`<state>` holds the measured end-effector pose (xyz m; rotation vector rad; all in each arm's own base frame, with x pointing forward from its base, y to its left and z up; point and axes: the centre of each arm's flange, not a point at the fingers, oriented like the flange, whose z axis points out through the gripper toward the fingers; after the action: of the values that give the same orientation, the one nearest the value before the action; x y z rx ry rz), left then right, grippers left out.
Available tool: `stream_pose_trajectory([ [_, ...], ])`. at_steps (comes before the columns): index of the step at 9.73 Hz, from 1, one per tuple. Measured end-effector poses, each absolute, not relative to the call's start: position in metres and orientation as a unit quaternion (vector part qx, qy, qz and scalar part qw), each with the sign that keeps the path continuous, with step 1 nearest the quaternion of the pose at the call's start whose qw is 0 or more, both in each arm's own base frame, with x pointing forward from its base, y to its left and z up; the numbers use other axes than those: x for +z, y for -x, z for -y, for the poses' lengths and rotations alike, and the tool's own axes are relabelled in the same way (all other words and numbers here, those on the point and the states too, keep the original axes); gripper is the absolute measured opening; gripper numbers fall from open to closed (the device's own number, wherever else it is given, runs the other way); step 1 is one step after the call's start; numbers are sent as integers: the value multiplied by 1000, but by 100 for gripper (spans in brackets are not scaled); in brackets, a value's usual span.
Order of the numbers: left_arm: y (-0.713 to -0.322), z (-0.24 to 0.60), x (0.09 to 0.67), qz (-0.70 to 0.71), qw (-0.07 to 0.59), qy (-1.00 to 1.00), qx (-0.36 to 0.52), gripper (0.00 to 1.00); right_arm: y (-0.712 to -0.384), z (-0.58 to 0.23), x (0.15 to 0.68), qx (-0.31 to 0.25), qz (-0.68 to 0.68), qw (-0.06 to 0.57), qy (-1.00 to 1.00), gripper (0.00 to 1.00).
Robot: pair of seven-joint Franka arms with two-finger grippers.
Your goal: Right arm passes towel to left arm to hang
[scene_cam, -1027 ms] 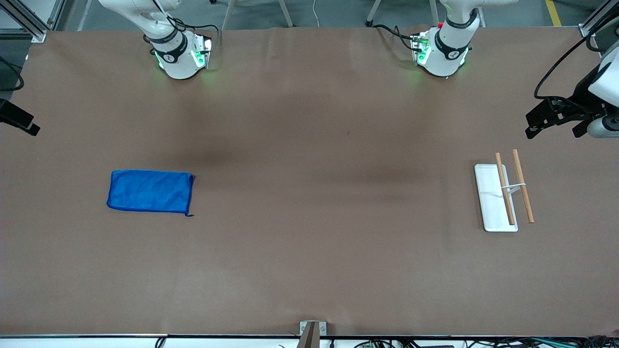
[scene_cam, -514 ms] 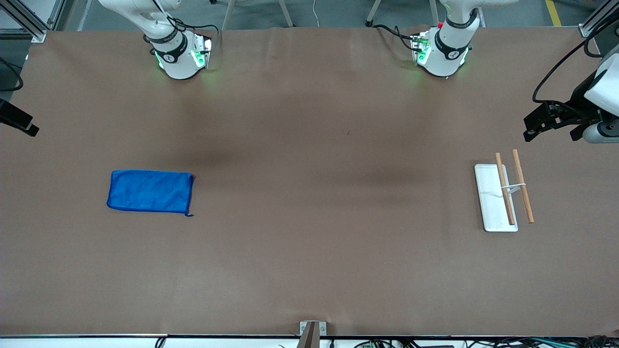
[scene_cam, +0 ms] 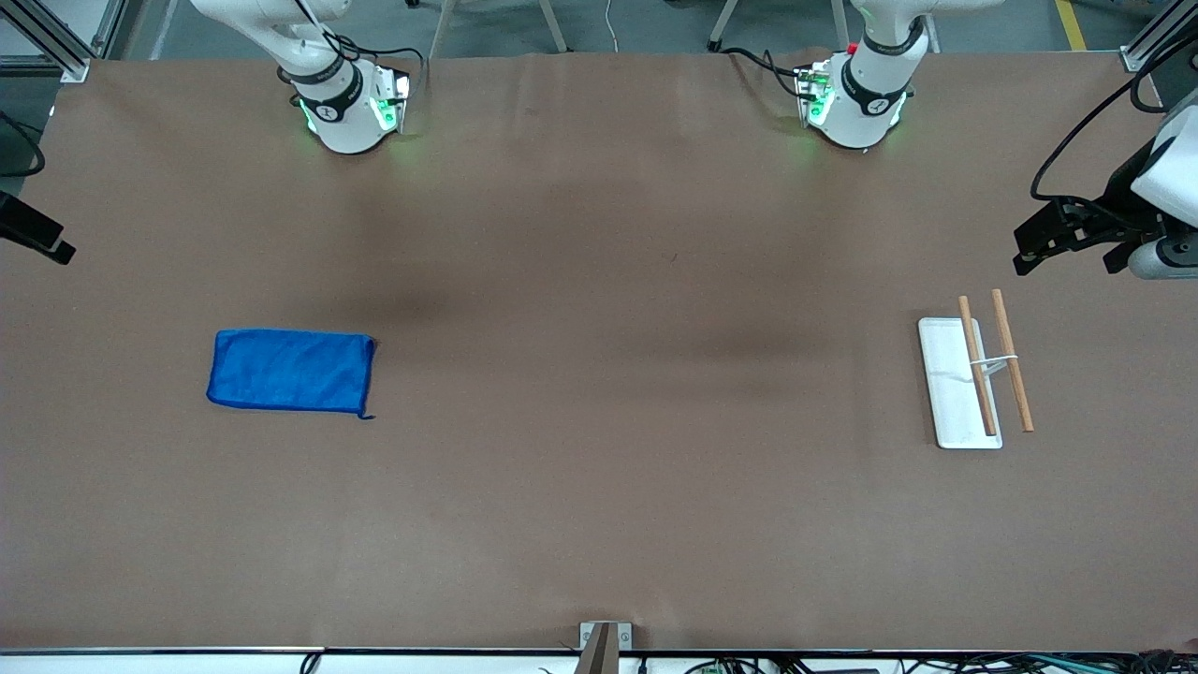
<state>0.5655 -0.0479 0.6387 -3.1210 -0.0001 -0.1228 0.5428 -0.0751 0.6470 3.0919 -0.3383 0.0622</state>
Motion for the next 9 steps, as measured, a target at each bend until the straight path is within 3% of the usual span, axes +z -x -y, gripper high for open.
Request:
stream_pose_trajectory([
  [3,-567,48,635,0,9,999,-36,100,-543,75,646,18,109,16,-994,100],
  [5,-567,49,635,-1,9,999,-36,100,-540,73,635,-13,88,13,-996,100],
  [7,-567,49,635,-1,9,999,-36,100,-561,64,579,-36,69,13,-997,100],
  [9,-568,49,635,-1,9,999,-36,100,-584,50,480,-53,50,16,-997,100],
])
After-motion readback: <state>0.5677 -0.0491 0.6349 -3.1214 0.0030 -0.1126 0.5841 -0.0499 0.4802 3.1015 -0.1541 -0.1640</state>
